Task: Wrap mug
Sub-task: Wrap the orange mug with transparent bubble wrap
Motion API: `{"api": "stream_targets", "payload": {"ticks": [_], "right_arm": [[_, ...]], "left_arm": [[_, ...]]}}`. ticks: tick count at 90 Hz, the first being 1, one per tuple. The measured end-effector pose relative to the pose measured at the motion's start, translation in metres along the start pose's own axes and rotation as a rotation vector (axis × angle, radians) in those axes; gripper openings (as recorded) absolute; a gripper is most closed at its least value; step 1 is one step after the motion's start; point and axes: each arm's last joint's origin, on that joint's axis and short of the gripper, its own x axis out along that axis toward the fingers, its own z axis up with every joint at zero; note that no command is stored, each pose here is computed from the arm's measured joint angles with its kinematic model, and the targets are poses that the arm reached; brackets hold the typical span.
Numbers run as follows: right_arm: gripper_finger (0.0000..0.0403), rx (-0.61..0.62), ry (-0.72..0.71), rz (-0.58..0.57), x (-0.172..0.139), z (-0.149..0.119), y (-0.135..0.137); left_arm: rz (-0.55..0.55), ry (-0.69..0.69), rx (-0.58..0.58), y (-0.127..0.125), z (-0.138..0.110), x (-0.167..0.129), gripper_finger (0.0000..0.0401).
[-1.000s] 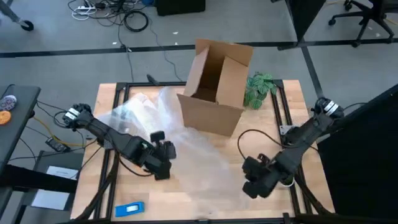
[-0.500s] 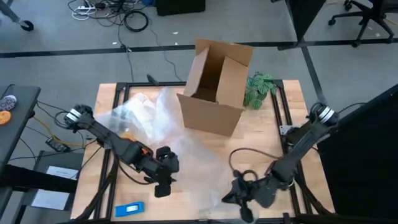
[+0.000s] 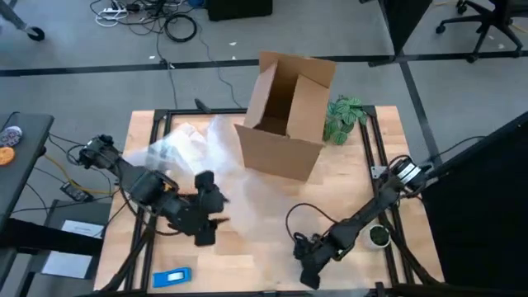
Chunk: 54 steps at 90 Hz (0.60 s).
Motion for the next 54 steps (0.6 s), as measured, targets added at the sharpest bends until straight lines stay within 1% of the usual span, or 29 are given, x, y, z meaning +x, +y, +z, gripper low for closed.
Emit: {"api": "stream_targets", "payload": {"ticks": [8, 13, 17, 21, 25, 30, 35, 38, 43, 54], "right_arm": [[0.0000, 0.056, 0.077, -0.065, -0.019, -0.013, -0.006], [0.0000, 0.073, 0.080, -0.075, -0.037, -0.021, -0.006], [0.0000, 0.074, 0.053, -0.066, -0.052, -0.025, -0.005], [0.0000, 0.062, -0.004, -0.064, -0.065, -0.028, -0.004], [0.0000, 0.027, -0.090, -0.044, -0.076, -0.030, -0.002], [0.0000, -0.037, -0.221, 0.004, -0.090, -0.028, 0.002], [0.0000, -0.108, -0.345, 0.057, -0.103, -0.024, 0.007], [0.0000, -0.142, -0.414, 0.077, -0.108, -0.020, 0.010], [0.0000, -0.191, -0.503, 0.077, -0.112, -0.013, 0.012], [0.0000, -0.261, -0.573, 0.061, -0.111, 0.005, 0.012]], "left_arm": [[0.092, 0.003, -0.005, -0.001, -0.010, 0.018, 0.0211], [0.107, 0.014, -0.030, -0.003, -0.017, 0.037, 0.0210], [0.102, 0.018, -0.046, -0.006, -0.024, 0.052, 0.0208], [0.085, 0.021, -0.070, -0.008, -0.031, 0.069, 0.0206], [0.049, 0.023, -0.095, -0.011, -0.038, 0.087, 0.0204], [-0.002, 0.032, -0.114, -0.014, -0.047, 0.109, 0.0202], [-0.024, 0.042, -0.127, -0.015, -0.058, 0.130, 0.0202], [-0.020, 0.044, -0.138, -0.014, -0.064, 0.143, 0.0202], [0.005, 0.053, -0.152, -0.012, -0.074, 0.162, 0.0201], [0.076, 0.129, -0.176, -0.006, -0.095, 0.199, 0.0201]]}}
